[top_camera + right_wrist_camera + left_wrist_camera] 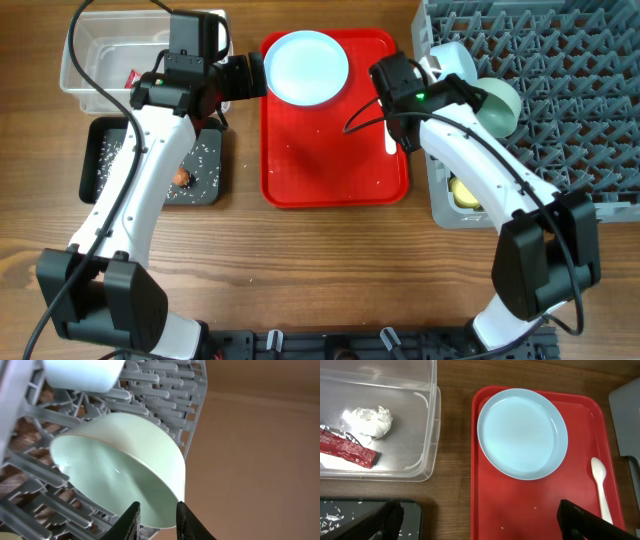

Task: Sort waste into correct bins and load items into the dishwasher rack
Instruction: 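Carry the green bowl over the rack and set it down tilted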

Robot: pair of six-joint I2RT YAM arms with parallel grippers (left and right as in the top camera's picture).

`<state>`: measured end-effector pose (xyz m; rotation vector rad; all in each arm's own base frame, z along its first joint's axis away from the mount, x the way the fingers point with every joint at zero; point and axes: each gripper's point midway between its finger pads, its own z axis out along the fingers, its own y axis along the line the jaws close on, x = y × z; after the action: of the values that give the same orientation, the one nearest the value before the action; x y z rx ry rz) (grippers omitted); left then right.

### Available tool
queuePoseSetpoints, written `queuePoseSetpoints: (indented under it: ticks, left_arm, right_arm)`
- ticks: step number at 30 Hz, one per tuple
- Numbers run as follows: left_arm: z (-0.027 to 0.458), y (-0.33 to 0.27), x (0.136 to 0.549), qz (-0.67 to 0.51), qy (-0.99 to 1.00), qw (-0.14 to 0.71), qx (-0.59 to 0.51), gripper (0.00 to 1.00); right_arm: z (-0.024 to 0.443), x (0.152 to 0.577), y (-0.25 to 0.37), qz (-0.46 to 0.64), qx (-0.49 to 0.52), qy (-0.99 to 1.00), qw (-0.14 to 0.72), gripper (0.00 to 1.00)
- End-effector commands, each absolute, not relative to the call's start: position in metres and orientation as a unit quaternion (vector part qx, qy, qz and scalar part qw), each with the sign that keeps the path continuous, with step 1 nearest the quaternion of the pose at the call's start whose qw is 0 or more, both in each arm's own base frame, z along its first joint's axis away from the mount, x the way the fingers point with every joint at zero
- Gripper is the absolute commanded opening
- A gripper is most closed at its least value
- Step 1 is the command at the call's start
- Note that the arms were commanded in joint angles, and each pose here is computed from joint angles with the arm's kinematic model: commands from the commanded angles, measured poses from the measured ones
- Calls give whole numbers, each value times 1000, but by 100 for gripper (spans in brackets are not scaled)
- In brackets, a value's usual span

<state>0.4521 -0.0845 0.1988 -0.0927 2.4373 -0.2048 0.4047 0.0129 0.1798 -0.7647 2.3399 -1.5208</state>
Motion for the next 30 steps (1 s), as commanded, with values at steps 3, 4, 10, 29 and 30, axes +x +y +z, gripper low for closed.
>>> queuePoseSetpoints:
  ticks: [3, 4, 10, 29, 30]
  left_arm:
    - [208, -83, 454, -74, 933, 352, -35, 100]
    - [208, -83, 454, -74, 933, 352, -35, 100]
    - [208, -83, 454, -74, 932, 352, -35, 100]
    - [208, -83, 454, -74, 932, 352, -35, 100]
    - [208, -83, 454, -74, 933, 352, -35, 100]
  right_arm:
    - [182, 403, 32, -509, -268, 804, 150, 25]
    - [188, 403, 33, -505, -249, 809, 169, 25]
    - [244, 407, 36, -426, -124, 841, 309, 59]
    - [250, 429, -33, 74, 11, 914, 398, 54]
    - [244, 433, -42, 72, 23, 916, 395, 47]
